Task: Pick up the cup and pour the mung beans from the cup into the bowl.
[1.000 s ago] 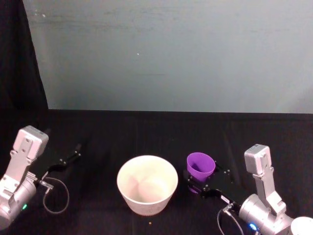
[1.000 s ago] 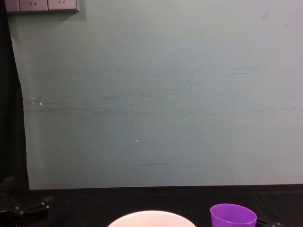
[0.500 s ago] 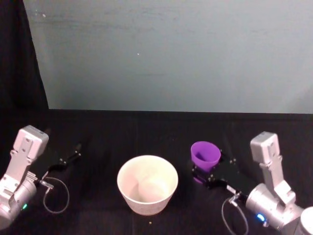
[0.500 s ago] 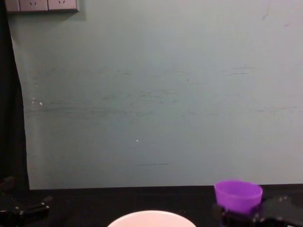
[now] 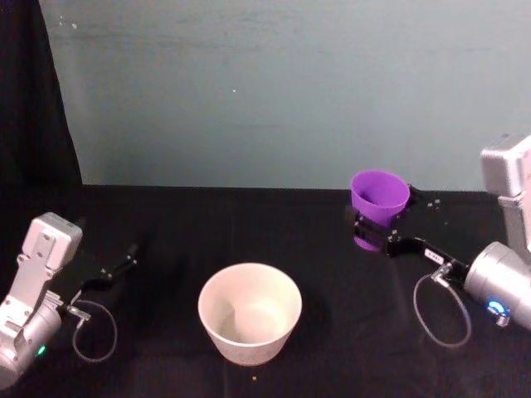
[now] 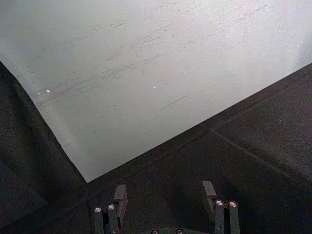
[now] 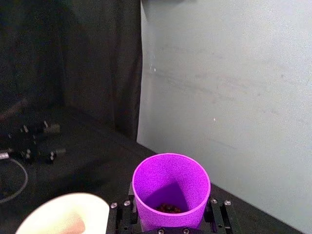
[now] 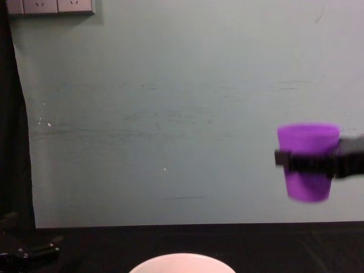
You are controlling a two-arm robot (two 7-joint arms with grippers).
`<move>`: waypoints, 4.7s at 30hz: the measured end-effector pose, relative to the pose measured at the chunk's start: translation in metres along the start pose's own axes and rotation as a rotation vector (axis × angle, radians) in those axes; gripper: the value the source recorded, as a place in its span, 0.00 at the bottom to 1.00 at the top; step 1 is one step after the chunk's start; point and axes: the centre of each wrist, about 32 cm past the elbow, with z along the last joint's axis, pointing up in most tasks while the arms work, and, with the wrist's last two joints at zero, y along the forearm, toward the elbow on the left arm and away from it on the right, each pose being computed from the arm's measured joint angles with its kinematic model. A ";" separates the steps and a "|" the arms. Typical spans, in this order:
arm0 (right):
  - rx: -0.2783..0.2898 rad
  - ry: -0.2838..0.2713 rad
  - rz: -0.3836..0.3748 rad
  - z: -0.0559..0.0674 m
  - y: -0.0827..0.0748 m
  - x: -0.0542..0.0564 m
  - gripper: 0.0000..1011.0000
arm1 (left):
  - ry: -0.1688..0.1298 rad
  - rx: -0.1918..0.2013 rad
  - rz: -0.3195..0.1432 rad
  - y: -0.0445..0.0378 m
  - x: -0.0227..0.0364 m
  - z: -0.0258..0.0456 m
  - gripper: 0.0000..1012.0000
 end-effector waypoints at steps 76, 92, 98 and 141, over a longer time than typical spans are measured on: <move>0.042 -0.002 -0.006 0.044 -0.010 0.001 0.73 | 0.000 0.000 0.000 0.0000 0.0000 0.0000 0.99; 0.042 -0.002 -0.006 0.045 -0.010 0.001 0.73 | 0.000 0.000 0.000 0.0000 0.0000 0.0000 0.99; 0.042 -0.002 -0.006 0.044 -0.010 0.001 0.73 | 0.000 0.000 0.000 0.0000 0.0000 0.0000 0.99; 0.042 -0.002 -0.006 0.045 -0.010 0.001 0.73 | 0.000 0.000 0.000 0.0000 0.0000 0.0000 0.99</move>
